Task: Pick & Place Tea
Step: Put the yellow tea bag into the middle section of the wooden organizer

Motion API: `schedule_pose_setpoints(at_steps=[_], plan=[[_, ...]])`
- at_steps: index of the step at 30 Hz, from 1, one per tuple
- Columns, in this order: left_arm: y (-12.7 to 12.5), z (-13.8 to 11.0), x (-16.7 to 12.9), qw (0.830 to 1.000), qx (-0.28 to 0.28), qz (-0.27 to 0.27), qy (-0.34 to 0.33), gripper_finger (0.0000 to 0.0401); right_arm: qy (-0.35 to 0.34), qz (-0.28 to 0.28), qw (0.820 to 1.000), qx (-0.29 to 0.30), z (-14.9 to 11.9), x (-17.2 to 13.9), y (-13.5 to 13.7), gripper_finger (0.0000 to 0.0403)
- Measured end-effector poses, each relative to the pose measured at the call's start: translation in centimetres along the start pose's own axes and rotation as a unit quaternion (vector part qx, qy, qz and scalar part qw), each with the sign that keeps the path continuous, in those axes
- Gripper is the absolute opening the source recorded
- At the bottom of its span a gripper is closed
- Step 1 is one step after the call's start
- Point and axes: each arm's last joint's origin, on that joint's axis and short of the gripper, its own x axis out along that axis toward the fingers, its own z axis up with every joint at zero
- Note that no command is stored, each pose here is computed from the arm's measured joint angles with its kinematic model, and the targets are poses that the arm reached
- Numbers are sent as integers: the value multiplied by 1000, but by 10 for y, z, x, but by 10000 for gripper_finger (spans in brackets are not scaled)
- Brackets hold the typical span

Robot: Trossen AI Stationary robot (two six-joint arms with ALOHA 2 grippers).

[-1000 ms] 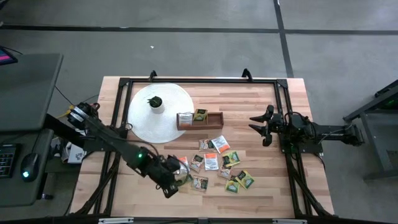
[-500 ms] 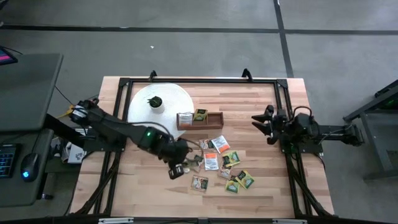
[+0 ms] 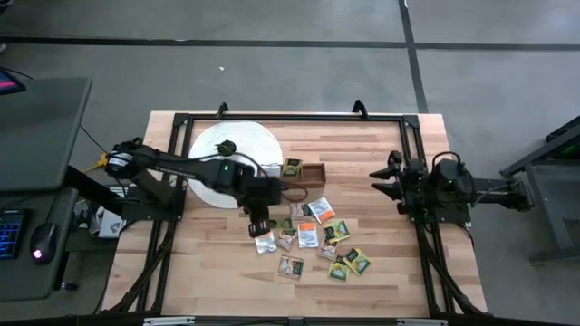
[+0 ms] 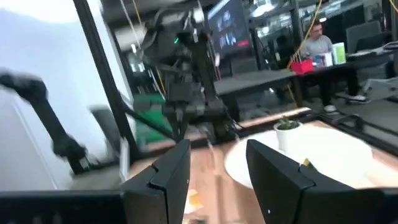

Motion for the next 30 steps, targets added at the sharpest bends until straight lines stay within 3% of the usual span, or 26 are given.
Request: schedule_pose_setpoints(at_steps=[4,9,17,19,24,30], plan=[[13,7,-16,1000,20,16,18,0,72,-28,996,-40,31,8,7,153],[27,27,-26,996,53,51,57,0,185,-50,981,-35,58,33,12,153],[28,62,-26,975,136,105,142,0,336,-13,942,-5,79,99,17,153],[26,65,-27,967,151,124,163,0,355,-6,935,0,82,115,18,153],[17,78,-25,962,180,148,141,0,400,0,917,0,75,147,15,153],[15,82,-32,960,177,184,116,0,435,-9,901,9,54,166,8,153]])
